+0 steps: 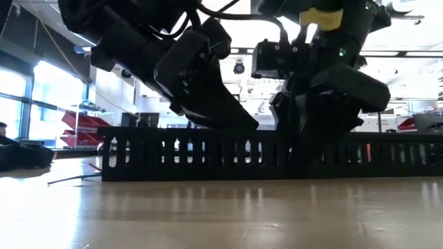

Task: Ziptie cables
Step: Close the black cable duct

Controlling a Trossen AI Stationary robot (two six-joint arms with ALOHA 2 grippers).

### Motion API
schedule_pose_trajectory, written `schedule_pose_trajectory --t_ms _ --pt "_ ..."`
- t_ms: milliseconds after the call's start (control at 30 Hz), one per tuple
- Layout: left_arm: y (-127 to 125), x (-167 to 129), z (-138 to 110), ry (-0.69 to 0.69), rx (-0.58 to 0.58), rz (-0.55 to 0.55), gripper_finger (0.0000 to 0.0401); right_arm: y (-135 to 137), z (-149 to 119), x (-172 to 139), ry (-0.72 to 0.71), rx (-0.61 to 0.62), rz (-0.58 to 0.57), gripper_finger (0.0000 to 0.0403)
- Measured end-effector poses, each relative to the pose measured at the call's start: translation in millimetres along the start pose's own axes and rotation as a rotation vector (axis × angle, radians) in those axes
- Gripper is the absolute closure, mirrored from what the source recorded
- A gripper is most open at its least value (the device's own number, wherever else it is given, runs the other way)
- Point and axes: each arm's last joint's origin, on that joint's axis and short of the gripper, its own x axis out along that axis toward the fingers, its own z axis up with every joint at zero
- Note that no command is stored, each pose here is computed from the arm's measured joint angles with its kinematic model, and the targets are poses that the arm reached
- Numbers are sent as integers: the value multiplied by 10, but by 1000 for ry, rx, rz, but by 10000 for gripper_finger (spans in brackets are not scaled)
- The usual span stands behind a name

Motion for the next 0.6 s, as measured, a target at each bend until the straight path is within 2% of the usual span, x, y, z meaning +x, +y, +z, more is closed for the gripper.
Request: schedule_pose_trajectory --t_ms 267,433,600 --pt "-4 -40 41 -13 29 -9 171 3 -2 47 12 -13 1 139" --pt "-7 -150 113 -12 59 -9 171 -3 4 39 10 -17 -13 146" --pt "-18 -388 315 -67 61 14 171 -20 39 -66 -23 -11 -25 146"
